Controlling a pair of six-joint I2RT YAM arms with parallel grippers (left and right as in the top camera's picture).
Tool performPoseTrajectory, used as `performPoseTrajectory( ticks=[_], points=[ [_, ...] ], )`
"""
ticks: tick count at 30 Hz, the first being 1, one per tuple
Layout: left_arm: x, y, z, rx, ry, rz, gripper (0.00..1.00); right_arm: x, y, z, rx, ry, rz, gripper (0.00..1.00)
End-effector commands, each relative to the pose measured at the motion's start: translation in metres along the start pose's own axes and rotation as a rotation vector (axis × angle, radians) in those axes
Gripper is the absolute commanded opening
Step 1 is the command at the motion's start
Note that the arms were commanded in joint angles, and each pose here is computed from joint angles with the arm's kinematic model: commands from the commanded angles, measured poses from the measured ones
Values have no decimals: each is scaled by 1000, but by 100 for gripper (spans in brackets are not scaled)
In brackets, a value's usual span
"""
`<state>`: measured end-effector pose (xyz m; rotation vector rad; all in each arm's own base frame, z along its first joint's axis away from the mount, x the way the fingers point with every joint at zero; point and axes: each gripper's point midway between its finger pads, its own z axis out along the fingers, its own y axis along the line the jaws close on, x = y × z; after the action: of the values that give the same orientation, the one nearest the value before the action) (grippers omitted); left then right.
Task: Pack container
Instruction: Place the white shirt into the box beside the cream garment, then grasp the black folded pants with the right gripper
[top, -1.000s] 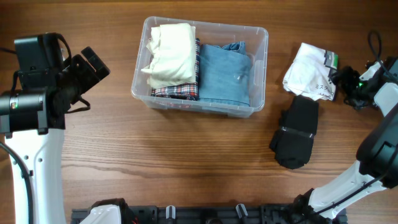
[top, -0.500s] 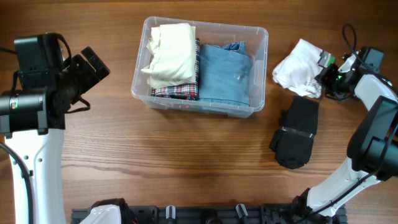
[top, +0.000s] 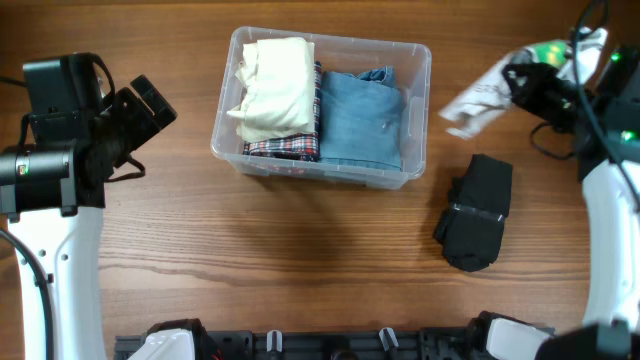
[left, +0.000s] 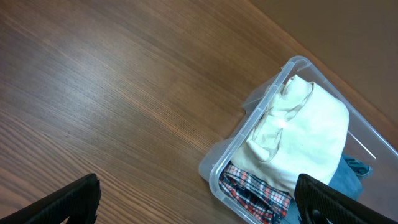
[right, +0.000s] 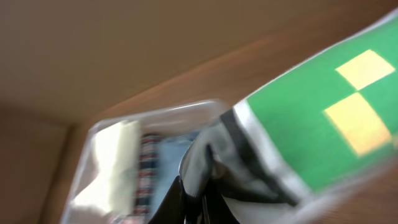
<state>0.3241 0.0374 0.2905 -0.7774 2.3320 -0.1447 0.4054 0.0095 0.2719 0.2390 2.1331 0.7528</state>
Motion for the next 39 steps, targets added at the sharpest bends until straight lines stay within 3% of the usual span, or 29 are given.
performPoseTrajectory(
  ticks=[1,7,10,12,17,19,23,24,26,32,36,37,39],
  points=[
    [-5,1,-3,-5,-19,15,100,30,78,18,-189,92,-49,4],
    [-5,1,-3,-5,-19,15,100,76,170,71,-412,156,-215,4],
    [-5,1,-3,-5,-19,15,100,87,179,93,-444,165,-242,4],
    [-4,1,-3,-5,-18,15,100,95,165,111,-401,178,-259,4],
    [-5,1,-3,-5,-19,15,100,142,75,156,-79,334,-322,5],
    [-5,1,-3,-5,-19,15,100,152,42,157,50,386,-304,4],
    [-5,1,-3,-5,-19,15,100,139,28,140,95,379,-299,8],
    [-5,1,-3,-5,-19,15,100,135,27,136,100,371,-294,11],
    [-5,1,-3,-5,-19,15,100,123,24,124,111,348,-291,56],
    [-5,1,-3,-5,-19,15,100,85,8,70,192,263,-222,56],
    [-5,1,-3,-5,-19,15,100,67,-18,17,299,200,20,93],
    [-5,1,-3,-5,-19,15,100,68,-32,0,346,196,119,99],
    [-5,1,-3,-5,-19,15,100,79,-62,-30,447,221,297,100]
  ],
)
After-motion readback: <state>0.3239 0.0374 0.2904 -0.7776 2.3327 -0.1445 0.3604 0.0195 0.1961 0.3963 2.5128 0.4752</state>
